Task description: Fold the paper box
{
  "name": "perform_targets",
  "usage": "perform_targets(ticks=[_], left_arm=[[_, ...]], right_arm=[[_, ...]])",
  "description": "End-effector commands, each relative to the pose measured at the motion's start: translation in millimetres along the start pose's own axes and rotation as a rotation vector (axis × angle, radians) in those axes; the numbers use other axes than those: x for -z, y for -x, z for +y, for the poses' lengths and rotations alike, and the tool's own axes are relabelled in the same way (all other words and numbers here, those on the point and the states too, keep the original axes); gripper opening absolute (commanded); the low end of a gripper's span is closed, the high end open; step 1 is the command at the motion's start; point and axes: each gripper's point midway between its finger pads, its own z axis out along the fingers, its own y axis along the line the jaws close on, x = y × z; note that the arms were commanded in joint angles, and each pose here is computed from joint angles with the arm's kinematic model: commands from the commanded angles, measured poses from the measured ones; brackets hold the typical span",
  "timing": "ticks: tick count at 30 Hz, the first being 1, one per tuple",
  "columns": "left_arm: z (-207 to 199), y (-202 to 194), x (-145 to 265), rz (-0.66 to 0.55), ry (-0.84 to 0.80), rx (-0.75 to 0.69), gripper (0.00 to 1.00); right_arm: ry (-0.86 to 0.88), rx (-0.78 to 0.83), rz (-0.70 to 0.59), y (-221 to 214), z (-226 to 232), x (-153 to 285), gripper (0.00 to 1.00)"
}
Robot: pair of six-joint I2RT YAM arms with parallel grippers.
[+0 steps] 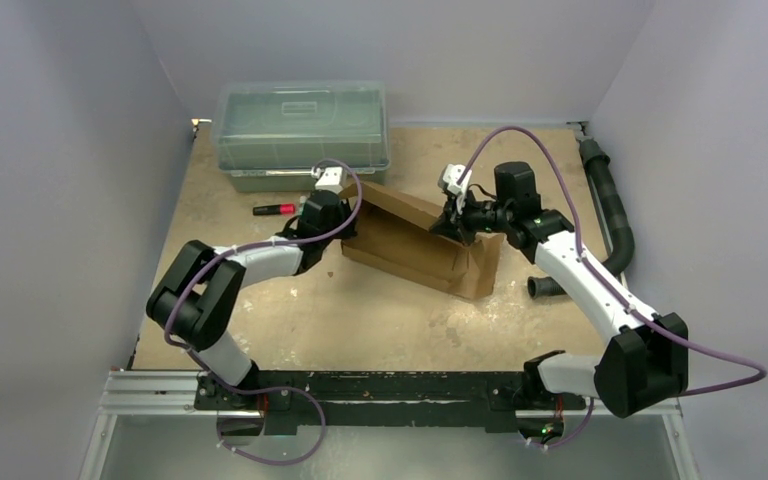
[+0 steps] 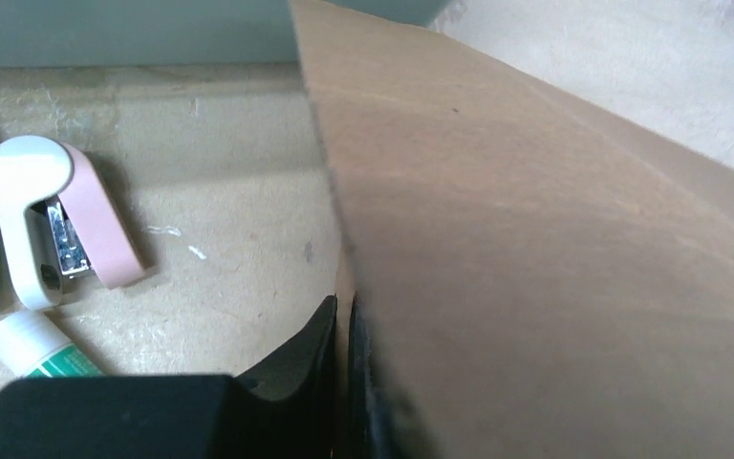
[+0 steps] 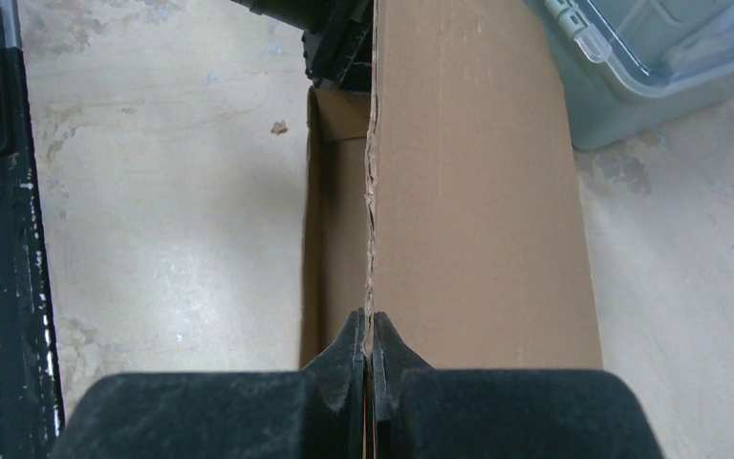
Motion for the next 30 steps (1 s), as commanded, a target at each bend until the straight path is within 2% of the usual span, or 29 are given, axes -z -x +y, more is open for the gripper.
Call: perform_targets(ticks=[1, 5, 10, 14, 17, 22, 30], left_arm=[[4, -3, 5, -0.016, 0.003, -0.050, 0.00], [-7, -4, 29, -0.023, 0.025, -0.061, 0.00], [-7, -37, 55, 0.055, 0.099, -0.010, 0.00], [-3, -54, 67, 0.077, 0.088, 0.049, 0.00], [-2, -65, 71, 0.099, 0.085, 0.056, 0.00], [-5, -78, 75, 0.129, 0.054, 0.048, 0.00], [-12, -77, 90, 0.116, -0.006, 0.030, 0.00]], right_arm=[[0.059, 0.023, -0.064, 21, 9, 1, 0.00], [0.039, 0.042, -0.023, 16, 9, 8, 0.01], [0.025, 0.087, 0.006, 6, 10, 13, 0.27], [-0.075, 0.096, 0.037, 3, -9, 13, 0.52], [-0.156, 0.091, 0.034, 7, -23, 16, 0.63], [-0.238, 0.065, -0.011, 25, -37, 23, 0.62], [-0.184, 0.045, -0.047, 36, -29, 23, 0.33]])
